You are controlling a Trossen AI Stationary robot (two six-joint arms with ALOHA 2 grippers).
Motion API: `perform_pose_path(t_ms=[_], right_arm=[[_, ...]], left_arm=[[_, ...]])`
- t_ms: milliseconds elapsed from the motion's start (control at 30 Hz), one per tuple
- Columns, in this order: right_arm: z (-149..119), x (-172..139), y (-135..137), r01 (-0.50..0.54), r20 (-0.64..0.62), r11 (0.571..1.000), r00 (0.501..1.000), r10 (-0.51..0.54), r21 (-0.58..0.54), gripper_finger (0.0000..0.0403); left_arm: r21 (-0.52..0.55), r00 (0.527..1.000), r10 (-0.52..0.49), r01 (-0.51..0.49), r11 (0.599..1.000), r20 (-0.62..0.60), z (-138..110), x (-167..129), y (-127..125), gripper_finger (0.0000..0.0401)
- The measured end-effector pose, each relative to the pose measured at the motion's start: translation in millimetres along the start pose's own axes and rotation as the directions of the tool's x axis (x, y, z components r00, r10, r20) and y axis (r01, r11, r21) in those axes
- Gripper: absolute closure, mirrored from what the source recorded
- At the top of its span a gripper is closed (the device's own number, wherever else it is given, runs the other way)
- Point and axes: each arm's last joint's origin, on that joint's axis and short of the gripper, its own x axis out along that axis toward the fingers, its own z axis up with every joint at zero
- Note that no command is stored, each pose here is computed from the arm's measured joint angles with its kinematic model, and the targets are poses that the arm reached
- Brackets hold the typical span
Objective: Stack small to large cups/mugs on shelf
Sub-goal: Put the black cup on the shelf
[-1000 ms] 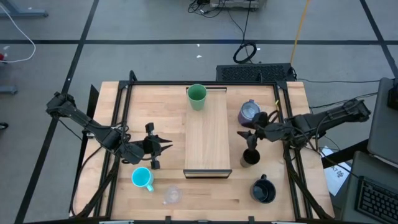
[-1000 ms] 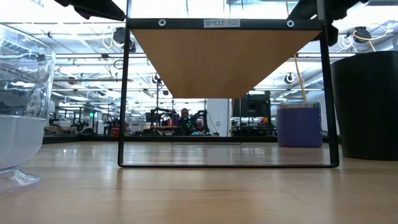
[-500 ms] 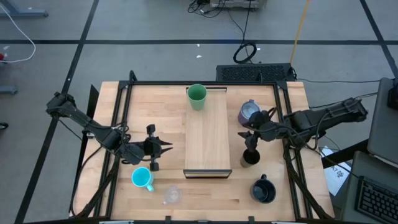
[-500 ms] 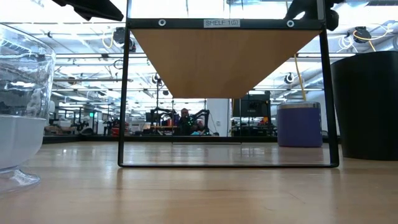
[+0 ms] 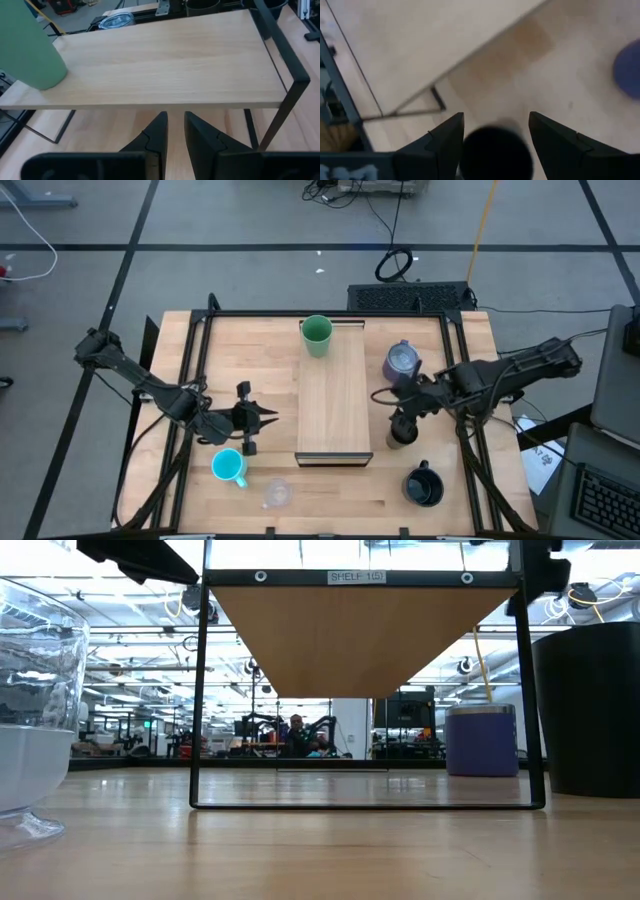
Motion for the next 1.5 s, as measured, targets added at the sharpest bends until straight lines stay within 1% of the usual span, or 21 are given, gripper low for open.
perform_pose_path(t_ms=[133,267,333,467,567,800,1067,1200,1500], right_arm=[[-3,2,-1,0.000,-0.075,1.000,0.997,-0.002,-0.029,0.0189],[-8,2,-3,0.011,-0.117,0.991,0.993,-0.027,-0.133,0.0189],[-9,1,-5,0.021,-0.127,0.980,0.991,-0.047,-0.198,0.0189],[-11,2,-8,0.026,-0.140,0.943,0.987,-0.076,-0.331,0.0189],[-12,4,-9,0.024,-0.148,0.925,0.985,-0.086,-0.378,0.0189],[-18,17,-17,0.049,-0.175,0.919,0.977,-0.126,-0.391,0.0189],[-22,27,-20,0.054,-0.178,0.923,0.975,-0.131,-0.381,0.0193],[-23,32,-22,0.057,-0.182,0.923,0.974,-0.135,-0.380,0.0214],[-21,38,-25,0.052,-0.168,0.925,0.978,-0.124,-0.376,0.0280]], left_arm=[[-0.002,1.000,0.006,-0.006,1.000,-0.002,0,1,1,0.0336],[-0.001,1.000,0.006,-0.006,1.000,0.001,0,1,1,0.0336],[0.004,1.000,0.006,-0.006,1.000,0.000,0,1,1,0.0336],[0.007,1.000,0.006,-0.006,1.000,0.000,0,1,1,0.0336],[0.007,1.000,0.006,-0.006,1.000,0.000,0,1,1,0.0336],[0.017,1.000,0.005,-0.005,1.000,0.006,1,1,1,0.0336],[0.017,1.000,0.003,-0.003,1.000,0.015,2,1,1,0.0336],[0.022,1.000,0.003,-0.003,1.000,0.015,2,1,1,0.0336],[0.022,1.000,0.003,-0.003,1.000,0.015,2,1,1,0.0336]])
